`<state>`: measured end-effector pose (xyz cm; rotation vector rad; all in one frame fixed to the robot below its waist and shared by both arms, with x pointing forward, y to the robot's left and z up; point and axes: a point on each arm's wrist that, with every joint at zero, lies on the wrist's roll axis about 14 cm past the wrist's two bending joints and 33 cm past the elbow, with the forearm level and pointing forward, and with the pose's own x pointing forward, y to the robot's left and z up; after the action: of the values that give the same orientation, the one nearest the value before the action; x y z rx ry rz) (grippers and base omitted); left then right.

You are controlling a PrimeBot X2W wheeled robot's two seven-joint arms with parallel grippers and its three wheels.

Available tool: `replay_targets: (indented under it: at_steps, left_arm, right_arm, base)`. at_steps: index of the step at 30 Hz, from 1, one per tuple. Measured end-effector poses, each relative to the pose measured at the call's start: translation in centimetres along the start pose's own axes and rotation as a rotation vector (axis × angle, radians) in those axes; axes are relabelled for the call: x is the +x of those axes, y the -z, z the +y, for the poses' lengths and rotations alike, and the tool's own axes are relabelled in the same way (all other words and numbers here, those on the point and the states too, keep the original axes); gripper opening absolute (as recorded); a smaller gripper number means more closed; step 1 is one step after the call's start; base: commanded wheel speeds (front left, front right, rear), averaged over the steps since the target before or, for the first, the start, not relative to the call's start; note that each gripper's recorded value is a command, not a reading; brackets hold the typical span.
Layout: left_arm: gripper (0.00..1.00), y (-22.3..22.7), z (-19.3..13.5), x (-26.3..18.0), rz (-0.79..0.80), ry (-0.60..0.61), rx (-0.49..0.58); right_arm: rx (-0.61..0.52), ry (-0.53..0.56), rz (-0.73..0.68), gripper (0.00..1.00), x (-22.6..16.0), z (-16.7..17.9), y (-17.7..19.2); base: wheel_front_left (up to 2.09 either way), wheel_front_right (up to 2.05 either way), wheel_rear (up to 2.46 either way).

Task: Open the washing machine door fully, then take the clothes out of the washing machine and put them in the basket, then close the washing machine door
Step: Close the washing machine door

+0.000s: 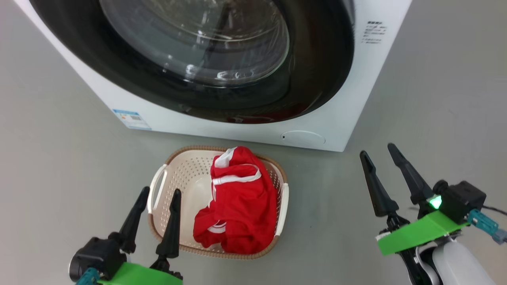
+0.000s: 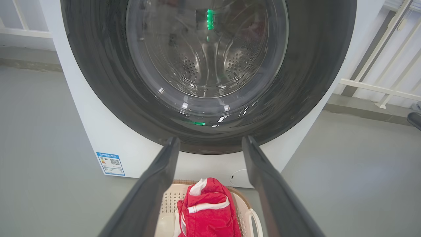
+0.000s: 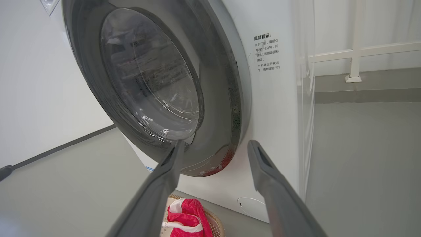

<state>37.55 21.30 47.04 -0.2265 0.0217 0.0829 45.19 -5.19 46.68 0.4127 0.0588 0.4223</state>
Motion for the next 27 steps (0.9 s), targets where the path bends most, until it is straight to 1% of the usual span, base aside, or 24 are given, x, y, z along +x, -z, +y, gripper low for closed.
replay_targets:
  at_steps: [15, 27]
  left_arm:
    - [1.0, 0.1, -1.3, -1.4, 0.005, 0.059, 0.008]
    - [1.0, 0.1, -1.9, -1.6, 0.008, 0.093, 0.019]
  right_arm:
    - [-0.012, 0.19, -0.014, 1.0, -7.2, -3.9, -1.1]
    - [-0.032, 0.319, -0.039, 1.0, -11.8, -6.6, -2.1]
  base:
    - [0.0, 0.0, 0.0]
    - [0.0, 0.0, 0.0]
